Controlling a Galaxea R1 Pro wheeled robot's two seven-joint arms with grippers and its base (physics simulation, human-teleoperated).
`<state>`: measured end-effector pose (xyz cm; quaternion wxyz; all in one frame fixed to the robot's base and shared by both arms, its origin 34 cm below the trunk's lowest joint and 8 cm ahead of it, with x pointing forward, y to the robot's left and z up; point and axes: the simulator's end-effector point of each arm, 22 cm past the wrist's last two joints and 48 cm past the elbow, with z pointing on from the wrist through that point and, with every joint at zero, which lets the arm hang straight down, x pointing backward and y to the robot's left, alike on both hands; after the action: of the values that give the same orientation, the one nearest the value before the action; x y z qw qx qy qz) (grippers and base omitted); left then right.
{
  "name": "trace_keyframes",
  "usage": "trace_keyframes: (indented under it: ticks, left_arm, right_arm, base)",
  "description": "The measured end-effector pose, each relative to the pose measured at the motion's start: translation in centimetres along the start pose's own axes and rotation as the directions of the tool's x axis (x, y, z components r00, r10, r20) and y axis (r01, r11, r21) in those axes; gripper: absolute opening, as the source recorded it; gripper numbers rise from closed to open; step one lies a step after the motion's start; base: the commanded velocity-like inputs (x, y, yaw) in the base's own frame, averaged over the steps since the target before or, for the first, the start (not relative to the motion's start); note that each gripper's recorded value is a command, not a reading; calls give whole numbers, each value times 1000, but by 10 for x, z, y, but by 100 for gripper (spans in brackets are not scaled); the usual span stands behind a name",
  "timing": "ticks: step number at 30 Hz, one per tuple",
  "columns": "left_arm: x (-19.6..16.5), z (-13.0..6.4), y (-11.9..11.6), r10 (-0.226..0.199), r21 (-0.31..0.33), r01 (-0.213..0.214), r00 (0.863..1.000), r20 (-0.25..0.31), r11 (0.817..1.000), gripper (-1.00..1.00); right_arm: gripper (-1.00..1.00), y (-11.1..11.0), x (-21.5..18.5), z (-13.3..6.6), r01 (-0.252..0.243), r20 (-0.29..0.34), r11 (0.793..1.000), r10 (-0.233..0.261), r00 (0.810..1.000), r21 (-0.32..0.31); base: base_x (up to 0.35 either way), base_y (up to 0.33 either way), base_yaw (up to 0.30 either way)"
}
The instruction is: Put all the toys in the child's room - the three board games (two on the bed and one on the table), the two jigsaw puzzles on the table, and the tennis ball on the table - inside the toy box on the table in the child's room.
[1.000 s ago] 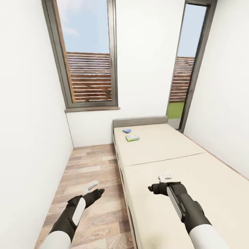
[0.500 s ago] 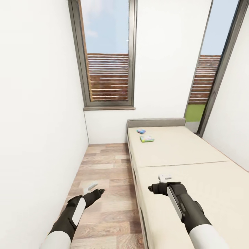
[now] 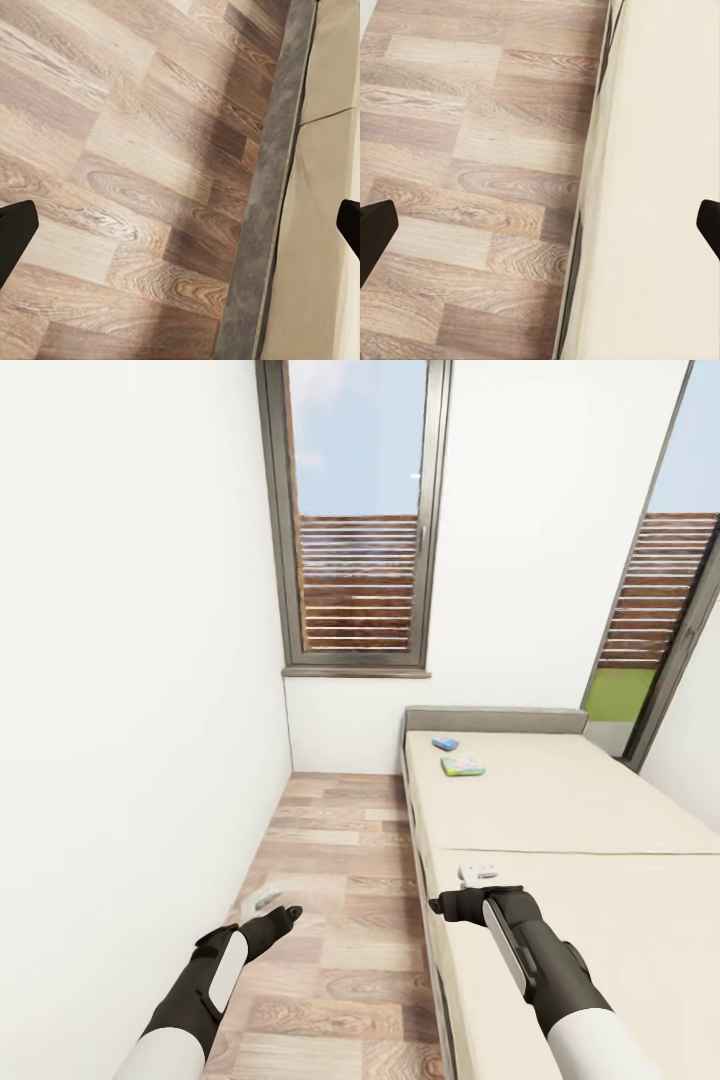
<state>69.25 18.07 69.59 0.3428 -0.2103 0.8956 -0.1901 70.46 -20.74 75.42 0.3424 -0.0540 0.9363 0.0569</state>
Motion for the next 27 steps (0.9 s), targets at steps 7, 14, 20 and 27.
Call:
trace_keyframes:
  ticks: [7,14,20,27]
  left_arm:
    - [0,0,0,0,0,0,1000,0,1000,100]
    - [0,0,0,0,-1,0,1000,0,1000,100]
    - [0,0,0,0,0,0,1000,0,1000,100]
    - [0,0,0,0,0,0,1000,0,1000,100]
  right_arm:
    - [100,-1,0,0,-1,0,1000,1,1000,1]
    - [100,-1,0,0,-1,0,1000,1,1000,1]
    - [100,-1,0,0,-1,0,1000,1,1000,1]
    - [100,0,0,0,-1,0,1000,1,1000,1]
  base:
    - [0,0,50]
    - [0,81,12]
    - [0,122,3]
    - [0,37,1]
